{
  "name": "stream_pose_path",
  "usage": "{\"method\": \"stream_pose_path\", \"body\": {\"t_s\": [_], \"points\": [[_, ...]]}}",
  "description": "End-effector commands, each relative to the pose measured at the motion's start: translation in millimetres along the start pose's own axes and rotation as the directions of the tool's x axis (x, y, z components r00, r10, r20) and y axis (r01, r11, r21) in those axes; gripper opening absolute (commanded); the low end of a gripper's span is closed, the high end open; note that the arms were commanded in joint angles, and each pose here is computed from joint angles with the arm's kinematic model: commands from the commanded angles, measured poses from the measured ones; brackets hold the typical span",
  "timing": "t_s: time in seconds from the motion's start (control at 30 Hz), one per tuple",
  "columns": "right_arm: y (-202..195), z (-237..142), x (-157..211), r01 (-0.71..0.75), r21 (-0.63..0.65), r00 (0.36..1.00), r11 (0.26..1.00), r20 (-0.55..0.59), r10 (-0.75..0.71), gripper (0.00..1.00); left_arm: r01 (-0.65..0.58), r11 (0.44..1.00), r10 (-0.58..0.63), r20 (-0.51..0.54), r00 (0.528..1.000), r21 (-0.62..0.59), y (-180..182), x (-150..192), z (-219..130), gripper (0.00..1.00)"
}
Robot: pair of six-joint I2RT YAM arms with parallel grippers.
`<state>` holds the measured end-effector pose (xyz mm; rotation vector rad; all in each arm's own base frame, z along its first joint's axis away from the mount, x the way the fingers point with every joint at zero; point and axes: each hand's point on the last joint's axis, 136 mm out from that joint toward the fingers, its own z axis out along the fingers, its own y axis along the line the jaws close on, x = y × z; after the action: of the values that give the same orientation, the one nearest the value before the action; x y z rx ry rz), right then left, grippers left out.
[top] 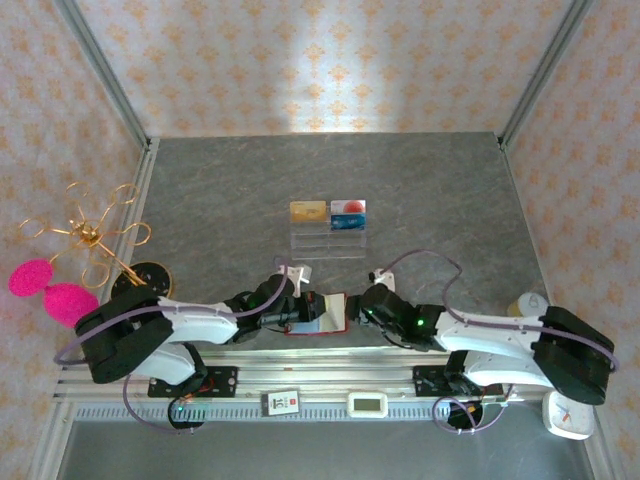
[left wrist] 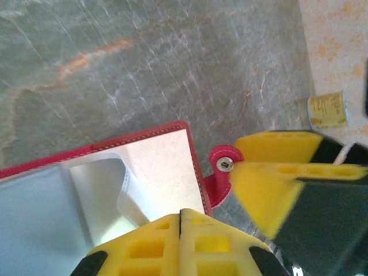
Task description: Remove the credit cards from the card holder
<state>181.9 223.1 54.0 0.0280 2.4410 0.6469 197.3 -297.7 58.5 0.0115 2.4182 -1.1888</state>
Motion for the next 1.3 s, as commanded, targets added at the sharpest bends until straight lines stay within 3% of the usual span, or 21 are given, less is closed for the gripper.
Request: {"method": "stream_pose_path", "body": {"t_s": [0.0, 0.13, 0.2, 0.3, 0.5, 0.73, 0.87, 1.07, 1.27], "points": [[-10.7, -14.3, -18.5, -0.029, 0.049, 0.996, 0.998, 0.088, 0.025, 0.52, -0.036, 0.996, 0.038, -0.015, 0.999, 0.087, -27.9, -2.7, 10.3, 0.0], [20.6, -25.6, -22.1, 0.027, -0.114, 0.997, 0.993, 0.08, -0.017, 0.46, -0.039, 0.995, 0.044, -0.058, 0.997, 0.088, -30.7, 2.6, 25.5, 0.08], [44.2, -29.0, -14.4, 0.066, -0.238, 0.998, 0.969, 0.038, -0.059, 0.3, -0.027, 0.997, 0.032, -0.067, 0.997, 0.073, -25.7, 4.6, 30.7, 0.12], [68.0, -29.8, 1.2, 0.089, -0.367, 0.994, 0.926, -0.028, -0.107, 0.17, -0.024, 0.997, 0.028, -0.059, 0.998, 0.069, -24.8, 2.5, 33.6, 0.18], [88.3, -28.8, 27.4, 0.124, -0.491, 0.974, 0.862, -0.105, -0.2, 0.06, -0.026, 0.996, 0.026, -0.002, 1.0, 0.079, -29.6, -9.6, 27.4, 0.25], [70.3, -5.8, 38.4, 0.119, -0.397, 0.969, 0.91, -0.152, -0.193, 0.03, 0.004, 0.993, -0.009, 0.038, 0.999, 0.118, -32.7, -21.3, 23.0, 0.25], [30.1, 18.2, 38.9, 0.107, -0.17, 0.977, 0.98, -0.162, -0.135, 0.03, -0.002, 0.99, -0.009, 0.084, 0.996, 0.14, -41.3, -33.5, 9.8, 0.26], [-13.0, 35.4, 42.3, 0.13, 0.062, 0.977, 0.99, -0.179, -0.118, 0.02, -0.043, 0.994, 0.023, 0.185, 0.982, 0.102, -44.2, -50.9, -26.8, 0.34], [-11.3, 41.9, 36.2, 0.134, 0.064, 0.98, 0.989, -0.159, -0.122, 0.02, -0.042, 0.998, 0.023, 0.313, 0.949, 0.055, -28.7, -64.0, -70.0, 0.43]]}}
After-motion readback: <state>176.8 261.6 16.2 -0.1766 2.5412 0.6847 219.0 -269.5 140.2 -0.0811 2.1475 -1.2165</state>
